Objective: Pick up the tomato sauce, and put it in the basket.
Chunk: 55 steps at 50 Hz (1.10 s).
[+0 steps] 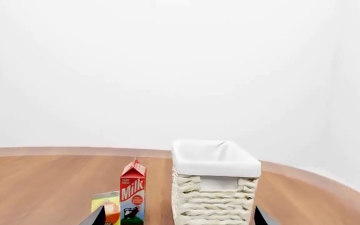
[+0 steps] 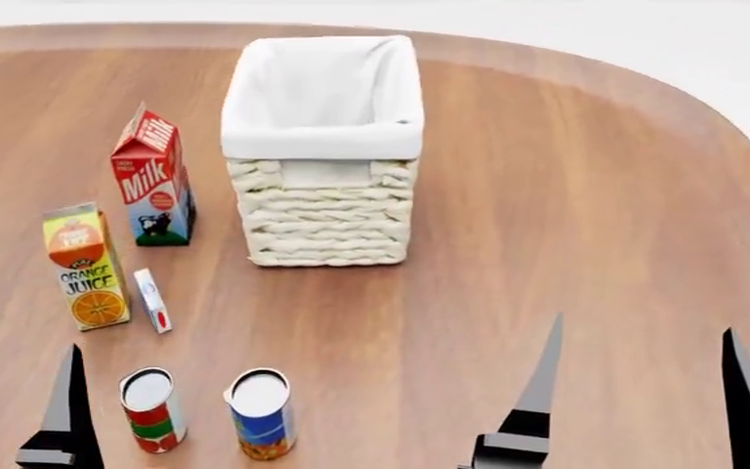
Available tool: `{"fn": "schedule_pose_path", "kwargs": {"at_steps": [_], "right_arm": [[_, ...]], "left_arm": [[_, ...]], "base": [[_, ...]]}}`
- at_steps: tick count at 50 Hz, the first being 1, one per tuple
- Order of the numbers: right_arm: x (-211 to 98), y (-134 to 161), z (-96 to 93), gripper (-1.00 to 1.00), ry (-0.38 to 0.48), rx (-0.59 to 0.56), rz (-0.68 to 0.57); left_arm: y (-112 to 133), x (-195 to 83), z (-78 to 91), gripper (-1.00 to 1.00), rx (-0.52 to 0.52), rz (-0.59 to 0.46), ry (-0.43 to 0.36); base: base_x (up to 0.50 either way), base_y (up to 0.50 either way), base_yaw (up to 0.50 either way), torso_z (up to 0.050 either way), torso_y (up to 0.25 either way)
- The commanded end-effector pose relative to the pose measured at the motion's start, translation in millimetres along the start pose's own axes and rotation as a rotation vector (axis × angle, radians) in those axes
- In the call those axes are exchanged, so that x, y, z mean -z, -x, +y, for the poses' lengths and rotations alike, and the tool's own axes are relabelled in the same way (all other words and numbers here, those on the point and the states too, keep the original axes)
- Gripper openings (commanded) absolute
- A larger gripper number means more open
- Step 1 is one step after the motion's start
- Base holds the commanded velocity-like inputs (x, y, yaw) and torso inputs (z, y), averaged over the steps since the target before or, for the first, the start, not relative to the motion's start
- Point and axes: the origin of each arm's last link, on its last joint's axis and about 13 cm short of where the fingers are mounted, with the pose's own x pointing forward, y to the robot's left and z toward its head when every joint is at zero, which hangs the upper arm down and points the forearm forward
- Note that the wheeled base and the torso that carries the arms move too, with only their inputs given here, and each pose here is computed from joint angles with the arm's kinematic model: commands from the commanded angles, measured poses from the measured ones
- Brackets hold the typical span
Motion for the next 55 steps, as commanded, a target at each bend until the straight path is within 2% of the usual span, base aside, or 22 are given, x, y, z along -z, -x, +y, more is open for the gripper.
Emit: {"fn": "schedule_pose_path", "kwargs": {"at_steps": [1, 8, 22, 34, 42, 43, 45, 48, 55], "right_arm": [[-1.2, 0.4, -0.5, 1.00, -0.013, -0.016, -0.009], [0.4, 0.0, 0.3, 1.00, 0.001, -0.025, -0.005], [2.7, -0.3, 2.2, 1.00, 0.051, -0.043, 0.016], [1.2, 0.2, 1.1, 1.00, 0.033, -0.034, 0.010], [0.8, 0.0, 0.5, 1.00, 0.004, -0.023, 0.001], [1.3, -0.1, 0.5, 1.00, 0.021, -0.026, 0.000], [-1.0, -0.2, 0.7, 1.00, -0.023, -0.014, -0.025], [-2.5, 0.2, 0.4, 1.00, -0.001, -0.022, -0.036], [-0.9, 0.7, 0.2, 1.00, -0.026, -0.020, -0.025]], "left_arm": [[-2.6, -1.2, 3.5, 1.00, -0.035, -0.044, -0.008], [-2.0, -1.8, 3.3, 1.00, -0.034, -0.044, -0.003], [-2.0, -1.8, 3.8, 1.00, -0.036, -0.045, 0.001], [-2.5, -2.6, 3.7, 1.00, -0.038, -0.046, -0.001], [-2.5, -2.2, 3.3, 1.00, -0.037, -0.044, -0.004], [-2.5, -1.3, 3.4, 1.00, -0.039, -0.043, -0.007], [-2.5, -2.4, 3.4, 1.00, -0.037, -0.045, -0.004], [-2.3, -2.0, 3.5, 1.00, -0.038, -0.046, -0.003], [-1.9, -2.4, 3.4, 1.00, -0.036, -0.048, -0.002]], "base": [[0.41, -0.36, 0.00, 0.000, 0.000], [0.46, -0.25, 0.00, 0.000, 0.000], [0.50, 0.08, 0.00, 0.000, 0.001], [0.48, 0.20, 0.00, 0.000, 0.000], [0.46, -0.20, 0.00, 0.000, 0.001], [0.00, 0.00, 0.00, 0.000, 0.000], [0.00, 0.00, 0.00, 0.000, 0.005], [0.00, 0.00, 0.00, 0.000, 0.000], [0.00, -0.09, 0.00, 0.000, 0.000]]}}
